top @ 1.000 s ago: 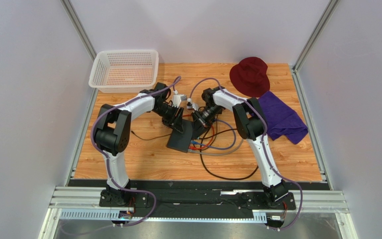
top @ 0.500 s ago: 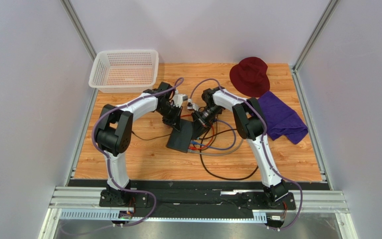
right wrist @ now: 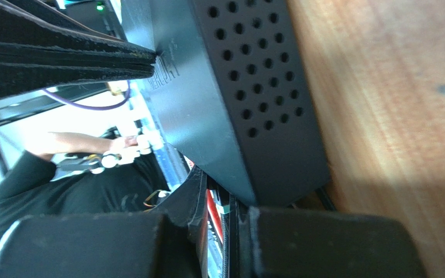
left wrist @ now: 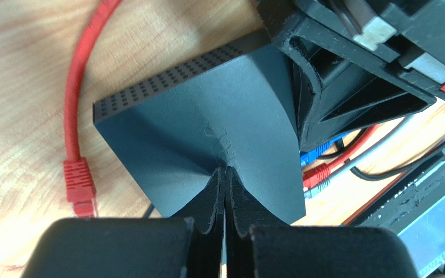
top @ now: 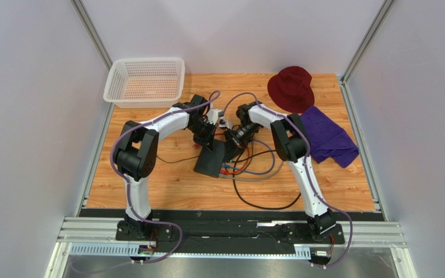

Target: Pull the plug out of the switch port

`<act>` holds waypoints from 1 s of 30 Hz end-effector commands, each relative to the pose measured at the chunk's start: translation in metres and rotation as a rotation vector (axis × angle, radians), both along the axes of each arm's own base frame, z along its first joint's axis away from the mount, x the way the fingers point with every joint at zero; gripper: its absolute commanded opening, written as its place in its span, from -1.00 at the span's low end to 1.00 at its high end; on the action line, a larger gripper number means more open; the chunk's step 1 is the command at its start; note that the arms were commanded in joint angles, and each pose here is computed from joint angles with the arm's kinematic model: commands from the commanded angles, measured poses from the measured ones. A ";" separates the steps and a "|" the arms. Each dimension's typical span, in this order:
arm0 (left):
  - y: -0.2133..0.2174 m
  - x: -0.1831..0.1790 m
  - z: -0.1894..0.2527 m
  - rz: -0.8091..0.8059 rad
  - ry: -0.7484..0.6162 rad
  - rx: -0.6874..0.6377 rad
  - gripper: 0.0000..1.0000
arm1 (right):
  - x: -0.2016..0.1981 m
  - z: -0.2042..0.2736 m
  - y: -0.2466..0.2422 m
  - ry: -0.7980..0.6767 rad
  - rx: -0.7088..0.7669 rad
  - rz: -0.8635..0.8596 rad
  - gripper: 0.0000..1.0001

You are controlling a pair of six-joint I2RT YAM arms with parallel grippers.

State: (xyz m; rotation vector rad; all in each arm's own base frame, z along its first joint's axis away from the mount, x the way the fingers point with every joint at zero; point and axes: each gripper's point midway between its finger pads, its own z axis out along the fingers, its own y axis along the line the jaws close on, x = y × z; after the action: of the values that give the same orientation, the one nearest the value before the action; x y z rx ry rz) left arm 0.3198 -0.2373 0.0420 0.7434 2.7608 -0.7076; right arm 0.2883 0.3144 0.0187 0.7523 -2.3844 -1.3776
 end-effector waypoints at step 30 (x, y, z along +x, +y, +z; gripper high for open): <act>0.042 -0.005 -0.060 -0.060 -0.022 0.329 -1.00 | -0.040 -0.077 -0.066 0.091 -0.290 0.058 -1.00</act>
State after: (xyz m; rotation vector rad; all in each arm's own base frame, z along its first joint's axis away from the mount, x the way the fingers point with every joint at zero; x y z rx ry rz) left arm 0.3214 -0.2389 0.0405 0.8009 2.7674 -0.5779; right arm 0.2704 0.2968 0.0175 0.6496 -2.3351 -1.4012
